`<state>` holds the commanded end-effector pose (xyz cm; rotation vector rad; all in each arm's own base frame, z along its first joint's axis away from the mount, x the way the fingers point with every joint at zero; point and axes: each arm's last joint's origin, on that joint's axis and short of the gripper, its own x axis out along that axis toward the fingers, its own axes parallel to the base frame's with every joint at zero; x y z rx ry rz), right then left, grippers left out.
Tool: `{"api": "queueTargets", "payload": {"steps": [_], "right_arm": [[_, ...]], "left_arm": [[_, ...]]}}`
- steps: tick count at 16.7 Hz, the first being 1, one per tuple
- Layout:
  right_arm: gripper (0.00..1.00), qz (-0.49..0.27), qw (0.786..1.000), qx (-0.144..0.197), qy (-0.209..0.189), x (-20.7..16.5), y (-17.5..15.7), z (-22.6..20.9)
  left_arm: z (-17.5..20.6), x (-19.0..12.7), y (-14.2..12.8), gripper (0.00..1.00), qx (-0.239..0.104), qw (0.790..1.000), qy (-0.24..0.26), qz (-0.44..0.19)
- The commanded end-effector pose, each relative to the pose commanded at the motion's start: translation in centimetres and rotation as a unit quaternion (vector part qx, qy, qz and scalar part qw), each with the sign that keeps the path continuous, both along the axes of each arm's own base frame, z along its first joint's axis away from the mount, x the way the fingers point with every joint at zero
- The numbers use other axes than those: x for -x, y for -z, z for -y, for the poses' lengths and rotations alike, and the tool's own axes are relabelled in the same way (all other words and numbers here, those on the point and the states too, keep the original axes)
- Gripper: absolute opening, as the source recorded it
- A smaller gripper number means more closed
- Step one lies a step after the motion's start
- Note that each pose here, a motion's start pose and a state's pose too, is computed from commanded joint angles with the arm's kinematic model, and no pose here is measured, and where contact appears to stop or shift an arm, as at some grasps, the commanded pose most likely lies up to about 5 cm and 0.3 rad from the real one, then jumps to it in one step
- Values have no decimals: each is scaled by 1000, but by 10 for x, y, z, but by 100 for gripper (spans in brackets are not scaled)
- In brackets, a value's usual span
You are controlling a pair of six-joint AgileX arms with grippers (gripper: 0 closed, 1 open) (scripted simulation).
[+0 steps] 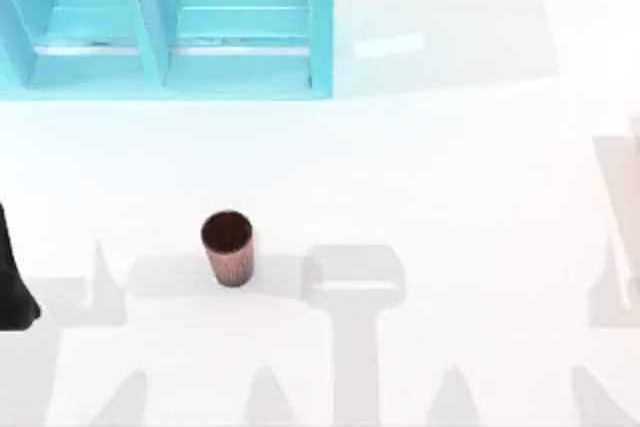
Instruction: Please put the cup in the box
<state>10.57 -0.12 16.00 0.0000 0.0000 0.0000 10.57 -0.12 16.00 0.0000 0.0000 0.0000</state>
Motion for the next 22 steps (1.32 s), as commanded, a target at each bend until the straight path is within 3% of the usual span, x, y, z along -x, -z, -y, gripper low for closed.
{"api": "queueTargets", "payload": {"steps": [5,12,17,22], "right_arm": [[100,-14,1000,-13,-12,0,-12,-3],[100,-165,980,-86,-62,-27,-89,-29],[100,-354,928,-98,-69,-86,-134,-82],[100,-522,851,-52,-39,-152,-140,-176]], "left_arm": [[0,0,0,100,0,1000,0,0],[0,0,0,100,0,1000,0,0],[0,0,0,100,0,1000,0,0],[0,0,0,100,0,1000,0,0]]}}
